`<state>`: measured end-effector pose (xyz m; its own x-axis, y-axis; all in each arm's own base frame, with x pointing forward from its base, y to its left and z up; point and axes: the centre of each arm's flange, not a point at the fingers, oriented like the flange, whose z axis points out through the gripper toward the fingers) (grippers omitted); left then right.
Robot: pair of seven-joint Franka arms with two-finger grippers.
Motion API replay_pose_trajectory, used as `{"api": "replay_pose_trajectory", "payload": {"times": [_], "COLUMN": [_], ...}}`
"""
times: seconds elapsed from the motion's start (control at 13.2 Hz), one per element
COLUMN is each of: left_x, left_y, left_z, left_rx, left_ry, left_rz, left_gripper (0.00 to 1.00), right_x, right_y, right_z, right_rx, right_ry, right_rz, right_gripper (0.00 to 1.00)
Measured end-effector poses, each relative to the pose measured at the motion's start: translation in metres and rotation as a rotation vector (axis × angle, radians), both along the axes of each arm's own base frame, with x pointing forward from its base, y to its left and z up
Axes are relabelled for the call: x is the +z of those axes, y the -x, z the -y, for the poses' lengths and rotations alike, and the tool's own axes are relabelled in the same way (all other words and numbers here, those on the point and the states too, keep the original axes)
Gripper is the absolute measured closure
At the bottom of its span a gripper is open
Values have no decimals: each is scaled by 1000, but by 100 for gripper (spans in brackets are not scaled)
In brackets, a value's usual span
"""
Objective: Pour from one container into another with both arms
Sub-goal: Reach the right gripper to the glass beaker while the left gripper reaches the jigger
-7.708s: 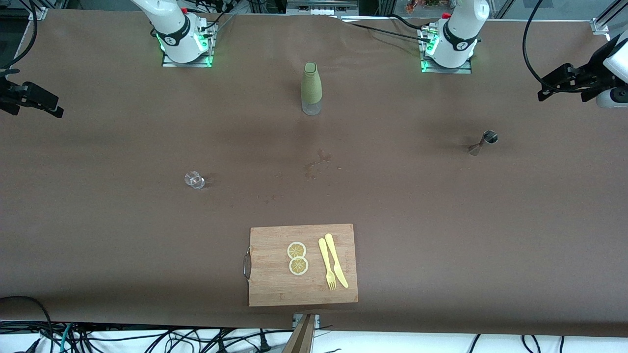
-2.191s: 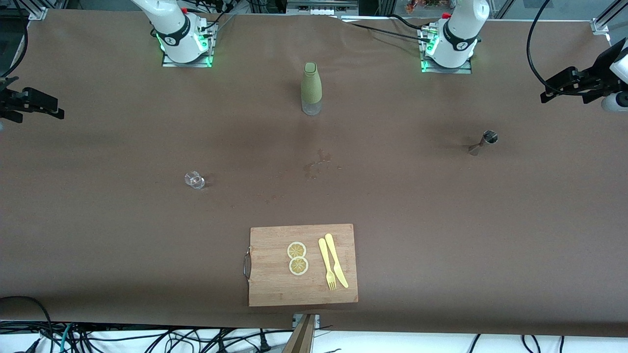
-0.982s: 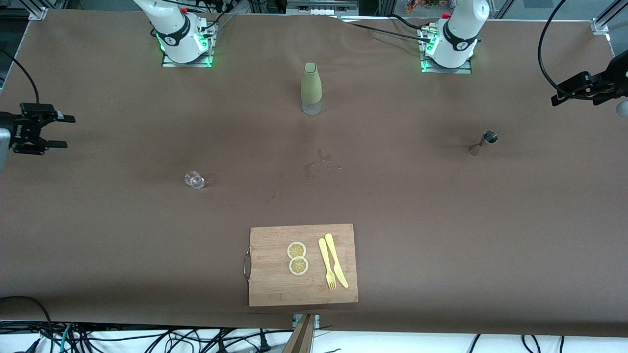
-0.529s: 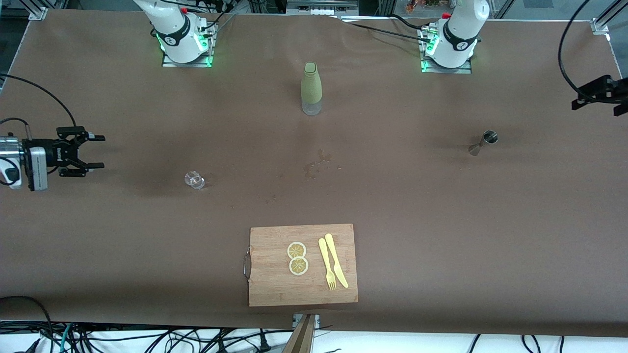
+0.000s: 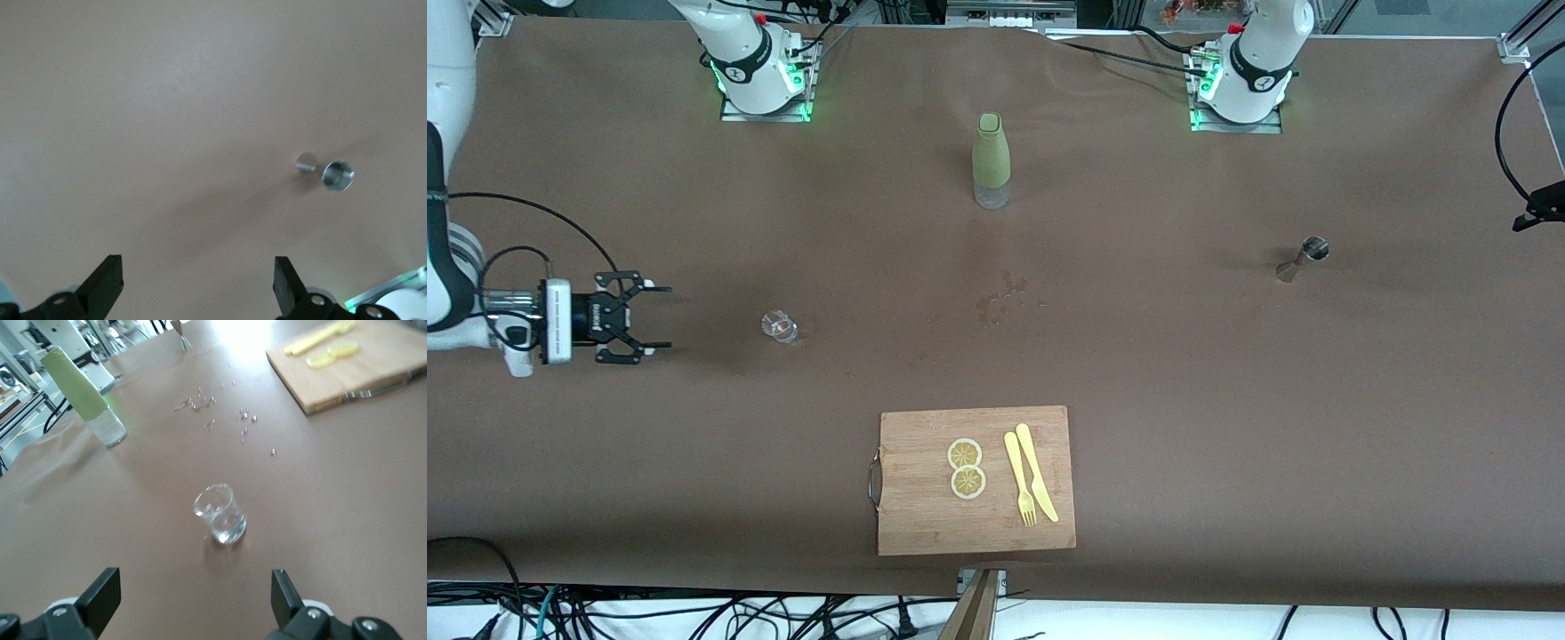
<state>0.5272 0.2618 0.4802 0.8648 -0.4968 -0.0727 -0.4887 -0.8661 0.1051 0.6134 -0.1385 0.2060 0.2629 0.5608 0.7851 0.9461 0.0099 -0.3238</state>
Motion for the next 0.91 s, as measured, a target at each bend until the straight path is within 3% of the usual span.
{"api": "replay_pose_trajectory", "payload": {"times": [0.15,0.45,0.68,0.91], "left_x": [-35,-100,-156,-215], "left_y": [3,8,12,30], "left_z": [-26,-58,-69,-76], "left_rx": [-112,-320,-538,-648], "left_ry": [78,231,427,588], "left_rz": [-3,26,163,308], "left_gripper": [0,0,0,0], "right_x": [-32,-81,-117,-124], "right_y": [-2,2,38,47], "right_z": [-19,-54,-62,-69], "right_rx": [13,-4,-26,-37], "right_ry": [-81,-163,-218,-242], "right_rz": [52,181,219,228], "right_gripper": [0,0,0,0]}}
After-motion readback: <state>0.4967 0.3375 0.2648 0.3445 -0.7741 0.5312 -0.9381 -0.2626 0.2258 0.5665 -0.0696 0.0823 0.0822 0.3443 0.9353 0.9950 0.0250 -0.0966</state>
